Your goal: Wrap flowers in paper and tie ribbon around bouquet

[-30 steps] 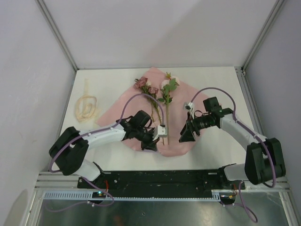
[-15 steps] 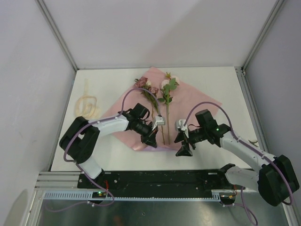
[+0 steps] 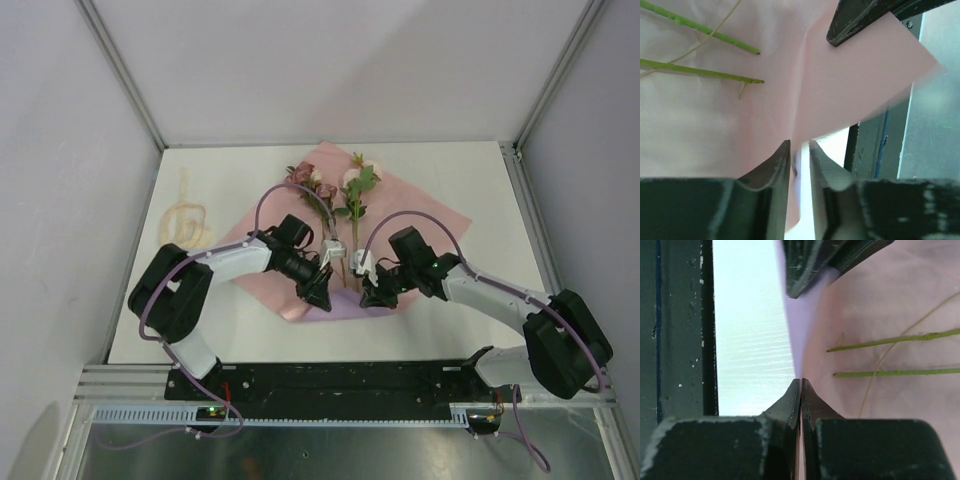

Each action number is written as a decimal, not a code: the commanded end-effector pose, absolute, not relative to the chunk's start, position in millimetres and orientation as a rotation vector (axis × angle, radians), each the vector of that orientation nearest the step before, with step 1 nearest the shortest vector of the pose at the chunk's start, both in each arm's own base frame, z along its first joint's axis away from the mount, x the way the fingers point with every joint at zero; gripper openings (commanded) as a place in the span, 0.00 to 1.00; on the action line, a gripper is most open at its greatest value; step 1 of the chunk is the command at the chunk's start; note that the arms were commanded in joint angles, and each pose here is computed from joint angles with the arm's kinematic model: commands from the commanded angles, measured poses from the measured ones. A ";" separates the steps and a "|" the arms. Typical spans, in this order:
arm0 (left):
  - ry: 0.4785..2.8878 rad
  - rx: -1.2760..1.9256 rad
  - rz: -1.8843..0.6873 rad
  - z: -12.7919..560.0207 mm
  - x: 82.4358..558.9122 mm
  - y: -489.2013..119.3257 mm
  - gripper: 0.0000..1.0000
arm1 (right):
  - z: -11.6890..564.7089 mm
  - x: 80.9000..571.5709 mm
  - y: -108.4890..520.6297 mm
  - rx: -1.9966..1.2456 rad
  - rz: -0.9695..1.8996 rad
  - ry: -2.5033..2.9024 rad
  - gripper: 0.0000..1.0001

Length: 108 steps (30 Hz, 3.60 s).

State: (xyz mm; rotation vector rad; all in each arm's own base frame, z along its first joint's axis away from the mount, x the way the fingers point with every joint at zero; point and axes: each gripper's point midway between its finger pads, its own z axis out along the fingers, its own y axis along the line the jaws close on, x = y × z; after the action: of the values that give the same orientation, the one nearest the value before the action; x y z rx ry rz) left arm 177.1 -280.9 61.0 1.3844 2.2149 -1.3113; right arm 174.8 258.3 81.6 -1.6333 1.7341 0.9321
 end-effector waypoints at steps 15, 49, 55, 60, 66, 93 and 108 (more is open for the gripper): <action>2.348 0.827 -1.095 95.1 215.9 -212.7 0.66 | 86.2 255.2 271.6 -1.182 1.204 2.253 0.00; 2.345 0.489 -1.040 117.4 289.9 -176.5 0.60 | 30.9 298.5 305.6 -0.554 1.212 2.670 0.00; 2.319 0.514 -1.164 133.3 275.1 -195.6 0.57 | 65.0 303.4 308.9 -0.673 1.222 2.535 0.00; 2.388 0.588 -1.302 116.3 239.9 -225.6 0.43 | 59.8 301.9 301.4 -0.703 1.175 2.552 0.00; 2.508 0.624 -1.349 83.7 227.9 -246.8 0.31 | 36.0 306.1 298.6 -0.611 1.157 2.633 0.00; 2.821 0.287 -1.290 -5.5 242.6 -215.9 0.19 | 167.5 289.8 276.8 -0.613 1.404 2.389 0.99; 2.820 0.310 -1.272 -8.4 240.8 -213.5 0.18 | 87.6 233.5 345.4 -0.454 1.632 2.594 0.99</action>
State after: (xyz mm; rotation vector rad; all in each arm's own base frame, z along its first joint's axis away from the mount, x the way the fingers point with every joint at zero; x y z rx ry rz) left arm 236.5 -225.3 12.1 0.2872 2.7966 -1.4083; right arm 206.7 335.9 96.8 -0.5726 2.6225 1.6727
